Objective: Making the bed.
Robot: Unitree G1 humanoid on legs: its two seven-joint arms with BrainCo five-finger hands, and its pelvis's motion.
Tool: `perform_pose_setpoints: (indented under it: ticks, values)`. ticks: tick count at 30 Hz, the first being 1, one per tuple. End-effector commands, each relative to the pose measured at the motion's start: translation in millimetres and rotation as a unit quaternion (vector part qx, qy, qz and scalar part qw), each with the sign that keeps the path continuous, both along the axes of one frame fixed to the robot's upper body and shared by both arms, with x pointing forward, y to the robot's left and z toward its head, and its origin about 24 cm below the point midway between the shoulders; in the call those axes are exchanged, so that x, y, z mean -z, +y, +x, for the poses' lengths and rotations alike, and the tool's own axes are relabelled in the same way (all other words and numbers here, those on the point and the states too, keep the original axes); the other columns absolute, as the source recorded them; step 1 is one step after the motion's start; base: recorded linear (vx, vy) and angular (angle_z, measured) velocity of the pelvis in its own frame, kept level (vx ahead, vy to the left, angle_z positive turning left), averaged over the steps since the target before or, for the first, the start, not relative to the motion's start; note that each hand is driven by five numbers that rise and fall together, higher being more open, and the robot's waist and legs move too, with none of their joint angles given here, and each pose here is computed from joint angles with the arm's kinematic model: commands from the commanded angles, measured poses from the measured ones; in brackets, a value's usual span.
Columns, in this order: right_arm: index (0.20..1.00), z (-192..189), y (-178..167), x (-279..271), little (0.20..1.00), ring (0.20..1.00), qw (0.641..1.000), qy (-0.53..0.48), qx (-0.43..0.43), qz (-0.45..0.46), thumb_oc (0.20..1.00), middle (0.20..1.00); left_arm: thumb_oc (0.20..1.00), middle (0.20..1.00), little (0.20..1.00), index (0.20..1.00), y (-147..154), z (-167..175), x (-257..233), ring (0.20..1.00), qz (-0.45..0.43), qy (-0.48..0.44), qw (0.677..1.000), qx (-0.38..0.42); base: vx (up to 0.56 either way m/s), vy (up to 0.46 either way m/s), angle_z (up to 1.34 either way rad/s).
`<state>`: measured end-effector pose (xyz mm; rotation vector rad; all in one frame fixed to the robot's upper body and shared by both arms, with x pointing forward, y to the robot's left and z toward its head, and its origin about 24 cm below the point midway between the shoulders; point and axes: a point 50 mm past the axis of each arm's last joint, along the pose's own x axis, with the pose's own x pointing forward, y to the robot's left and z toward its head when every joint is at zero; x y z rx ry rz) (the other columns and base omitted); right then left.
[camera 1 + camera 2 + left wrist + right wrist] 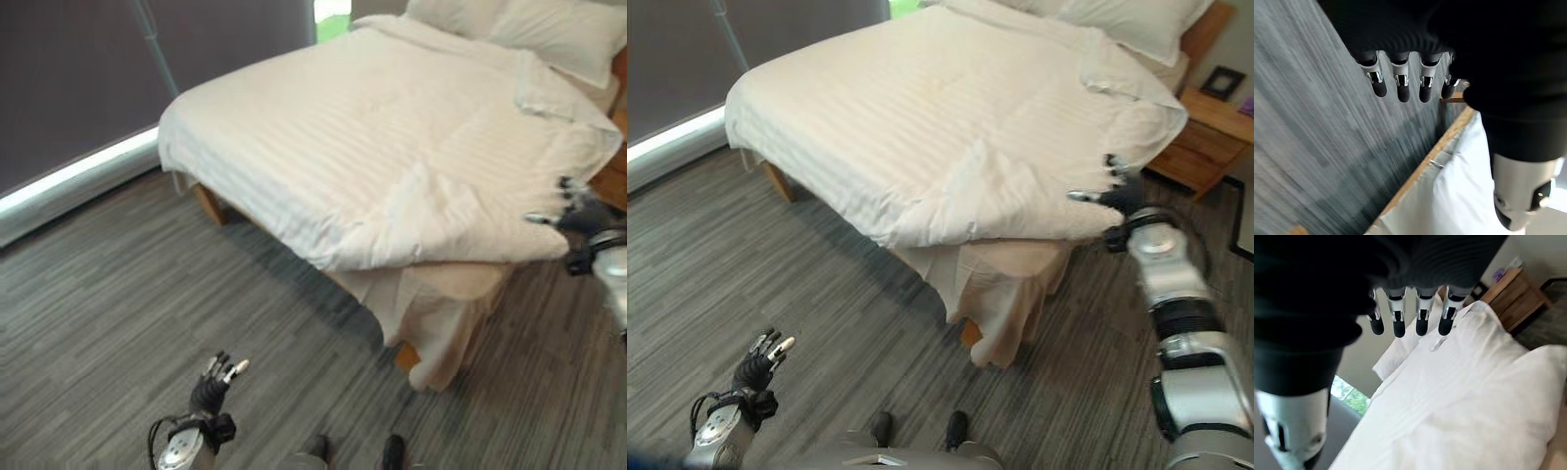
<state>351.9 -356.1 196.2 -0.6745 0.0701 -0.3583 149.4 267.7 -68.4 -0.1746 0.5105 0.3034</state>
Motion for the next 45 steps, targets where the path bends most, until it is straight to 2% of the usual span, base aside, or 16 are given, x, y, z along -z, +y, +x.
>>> perform_pose_setpoints:
  ticks: [1,6,15,21,22,23,28,31,35,39,45]
  values:
    - [1.0,10.9,16.5,-64.4,1.0,1.0,0.993,-0.101,-0.012,-0.054,1.0,1.0,1.0,1.0,1.0,1.0,17.7,25.4,-26.7,1.0,0.042,-0.058,0.997,0.023,-0.01,-0.02,0.19]
    - [1.0,20.3,31.8,-97.5,1.0,1.0,0.988,-0.137,-0.015,-0.073,1.0,1.0,1.0,1.0,1.0,1.0,16.0,29.3,-28.9,1.0,0.039,-0.065,0.997,0.024,0.02,0.005,0.11]
    - [1.0,27.3,57.9,-96.1,1.0,1.0,0.982,-0.123,-0.067,-0.125,1.0,1.0,1.0,1.0,1.0,1.0,17.9,38.3,-34.3,1.0,0.035,-0.088,0.996,0.001,0.04,0.077,-0.15]
    - [1.0,22.2,48.6,-96.4,1.0,1.0,0.979,-0.088,-0.064,-0.171,1.0,1.0,1.0,1.0,1.0,1.0,34.3,43.9,-48.2,1.0,0.051,-0.119,0.991,-0.03,0.2,-0.114,0.01]
    - [1.0,14.6,31.3,-94.9,1.0,1.0,0.979,-0.074,-0.03,-0.187,1.0,1.0,1.0,1.0,1.0,1.0,42.1,44.6,-53.4,1.0,0.051,-0.13,0.988,-0.061,0.22,-0.279,0.21]
    - [1.0,11.2,26.4,-99.4,1.0,1.0,0.979,-0.074,-0.027,-0.188,1.0,1.0,1.0,1.0,1.0,1.0,45.5,48.6,-58.5,1.0,0.065,-0.136,0.987,-0.055,0.26,-0.387,0.72]
    - [1.0,7.3,8.7,-93.8,1.0,1.0,0.986,-0.059,0.002,-0.157,1.0,1.0,1.0,1.0,1.0,1.0,20.3,67.8,-54.6,1.0,-0.006,-0.162,0.985,-0.054,0.14,-0.283,0.71]
    - [1.0,0.2,-1.9,-90.9,1.0,1.0,0.981,-0.029,0.01,-0.19,1.0,1.0,1.0,1.0,1.0,1.0,5.8,71.8,-51.4,1.0,-0.013,-0.156,0.987,-0.023,0.18,-0.123,0.66]
    - [1.0,3.7,7.4,-76.2,1.0,1.0,0.976,-0.009,-0.014,-0.218,1.0,1.0,1.0,1.0,1.0,1.0,-0.6,62.0,-37.9,1.0,-0.037,-0.136,0.989,-0.037,0.14,0.016,0.17]
    - [1.0,8.9,20.3,-63.7,1.0,1.0,0.956,0.042,-0.051,-0.285,1.0,1.0,1.0,1.0,1.0,1.0,-0.3,53.6,-33.7,1.0,-0.038,-0.126,0.991,-0.026,0.11,0.071,-0.26]
    - [1.0,24.1,53.3,-47.3,1.0,1.0,0.951,0.053,-0.114,-0.283,1.0,1.0,1.0,1.0,1.0,1.0,3.5,41.9,-24.8,1.0,-0.031,-0.1,0.994,-0.023,0.01,0.057,0.0]
